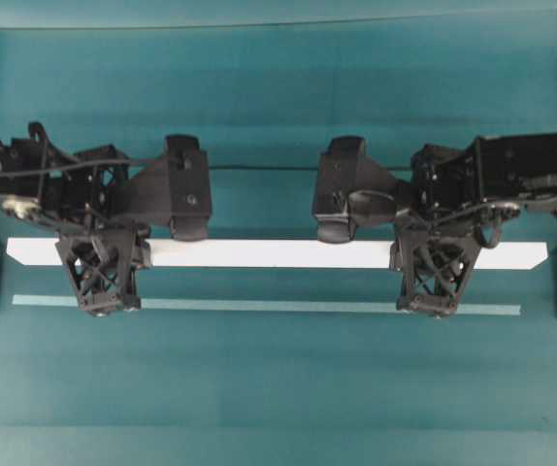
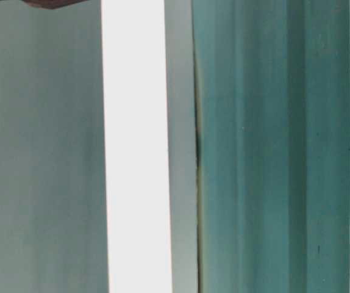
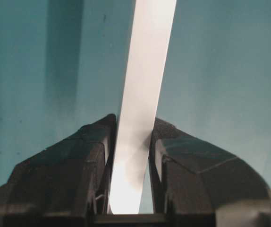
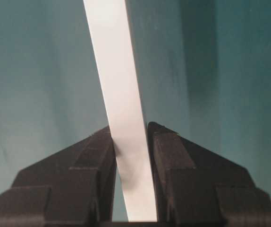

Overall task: Lift a wooden board with both hands.
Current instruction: 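Lower the held board back down toward the table with both grippers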

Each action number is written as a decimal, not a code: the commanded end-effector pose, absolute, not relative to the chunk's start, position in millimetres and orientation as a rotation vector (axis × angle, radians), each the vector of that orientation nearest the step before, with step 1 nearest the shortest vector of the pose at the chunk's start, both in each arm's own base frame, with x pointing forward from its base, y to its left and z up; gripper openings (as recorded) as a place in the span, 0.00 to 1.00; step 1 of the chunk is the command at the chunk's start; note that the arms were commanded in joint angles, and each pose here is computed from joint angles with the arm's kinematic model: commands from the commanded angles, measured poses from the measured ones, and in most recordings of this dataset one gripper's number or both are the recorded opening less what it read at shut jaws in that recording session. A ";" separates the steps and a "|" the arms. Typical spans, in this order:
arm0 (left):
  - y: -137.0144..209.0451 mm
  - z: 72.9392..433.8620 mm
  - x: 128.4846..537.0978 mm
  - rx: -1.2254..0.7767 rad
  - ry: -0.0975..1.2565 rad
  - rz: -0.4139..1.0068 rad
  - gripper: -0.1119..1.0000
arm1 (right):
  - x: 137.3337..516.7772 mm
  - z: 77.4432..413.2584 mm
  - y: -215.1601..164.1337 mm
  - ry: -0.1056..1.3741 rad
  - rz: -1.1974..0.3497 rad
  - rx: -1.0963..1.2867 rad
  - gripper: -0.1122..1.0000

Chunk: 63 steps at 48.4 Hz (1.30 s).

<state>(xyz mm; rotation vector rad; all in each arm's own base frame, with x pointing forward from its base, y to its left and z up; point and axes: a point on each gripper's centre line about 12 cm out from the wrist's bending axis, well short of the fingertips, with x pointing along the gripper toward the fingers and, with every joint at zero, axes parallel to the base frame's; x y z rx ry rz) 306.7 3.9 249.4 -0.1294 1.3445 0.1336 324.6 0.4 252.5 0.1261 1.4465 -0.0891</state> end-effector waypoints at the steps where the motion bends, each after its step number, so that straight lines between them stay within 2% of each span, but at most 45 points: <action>1: 8.5 246.8 302.3 -0.158 1.330 0.164 0.26 | 321.4 245.0 1.7 1.468 -0.087 0.126 0.29; 11: 8.9 227.0 307.6 -0.157 1.324 0.162 0.26 | 323.9 223.2 3.2 1.507 -0.077 0.112 0.29; 38: 9.0 176.6 309.9 -0.164 1.348 0.166 0.26 | 325.8 176.3 9.3 1.477 -0.058 0.105 0.29; 63: 9.2 153.1 321.8 -0.177 1.333 0.173 0.26 | 334.5 144.9 14.7 1.486 -0.047 0.095 0.29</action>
